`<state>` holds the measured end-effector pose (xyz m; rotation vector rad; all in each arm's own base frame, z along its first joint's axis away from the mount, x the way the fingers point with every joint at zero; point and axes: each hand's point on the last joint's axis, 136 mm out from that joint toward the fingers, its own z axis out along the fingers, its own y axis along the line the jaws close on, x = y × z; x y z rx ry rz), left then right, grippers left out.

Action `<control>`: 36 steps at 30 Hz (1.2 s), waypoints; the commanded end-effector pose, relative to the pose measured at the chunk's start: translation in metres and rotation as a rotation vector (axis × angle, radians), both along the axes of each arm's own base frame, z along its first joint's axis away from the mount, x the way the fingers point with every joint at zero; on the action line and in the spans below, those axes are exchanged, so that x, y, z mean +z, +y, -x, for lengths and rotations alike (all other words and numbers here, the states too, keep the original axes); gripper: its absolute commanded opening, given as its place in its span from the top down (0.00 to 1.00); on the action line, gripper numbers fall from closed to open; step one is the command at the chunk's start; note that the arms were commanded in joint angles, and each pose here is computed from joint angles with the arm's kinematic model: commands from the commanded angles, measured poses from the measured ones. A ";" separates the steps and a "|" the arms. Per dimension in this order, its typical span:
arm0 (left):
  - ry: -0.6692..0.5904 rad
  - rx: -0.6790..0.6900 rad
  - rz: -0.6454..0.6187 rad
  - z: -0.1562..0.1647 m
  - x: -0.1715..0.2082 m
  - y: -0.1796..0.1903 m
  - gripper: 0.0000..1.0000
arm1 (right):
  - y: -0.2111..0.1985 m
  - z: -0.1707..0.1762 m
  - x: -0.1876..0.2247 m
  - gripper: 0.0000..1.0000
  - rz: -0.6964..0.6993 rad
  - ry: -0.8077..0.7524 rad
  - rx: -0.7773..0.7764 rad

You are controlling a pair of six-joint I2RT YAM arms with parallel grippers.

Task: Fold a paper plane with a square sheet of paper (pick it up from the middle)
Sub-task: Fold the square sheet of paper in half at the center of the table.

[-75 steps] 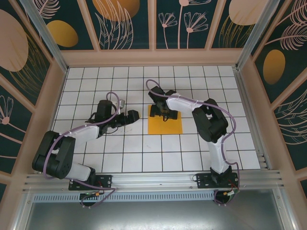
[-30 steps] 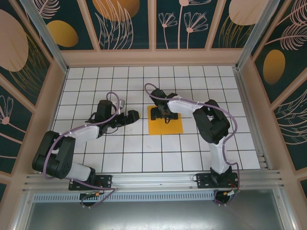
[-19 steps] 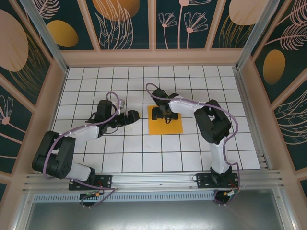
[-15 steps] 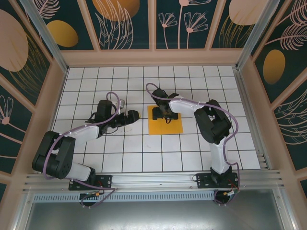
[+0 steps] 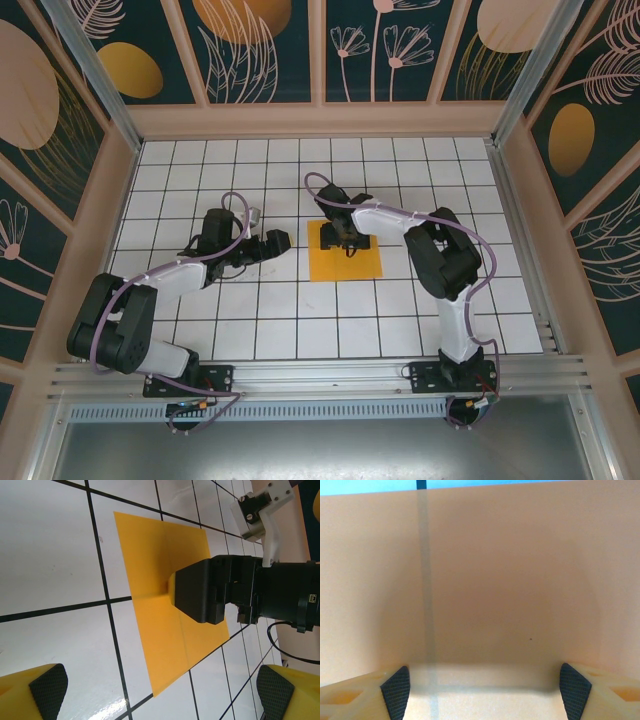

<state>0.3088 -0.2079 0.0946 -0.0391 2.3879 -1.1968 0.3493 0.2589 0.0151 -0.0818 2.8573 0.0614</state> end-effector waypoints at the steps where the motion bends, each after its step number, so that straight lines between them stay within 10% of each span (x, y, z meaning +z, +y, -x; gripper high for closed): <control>1: -0.019 -0.010 -0.002 0.001 0.006 -0.001 0.01 | -0.009 0.033 -0.043 0.23 0.053 0.166 -0.004; 14: -0.023 -0.007 -0.003 0.001 0.007 0.000 0.01 | 0.002 0.022 -0.027 0.30 0.027 0.129 0.008; 27: -0.038 0.039 -0.023 -0.002 0.014 0.006 0.01 | 0.018 0.003 0.026 0.64 -0.097 0.016 -0.007; 36: -0.062 0.108 -0.047 -0.007 0.022 0.016 0.01 | 0.062 0.007 0.110 0.66 -0.615 -0.034 0.065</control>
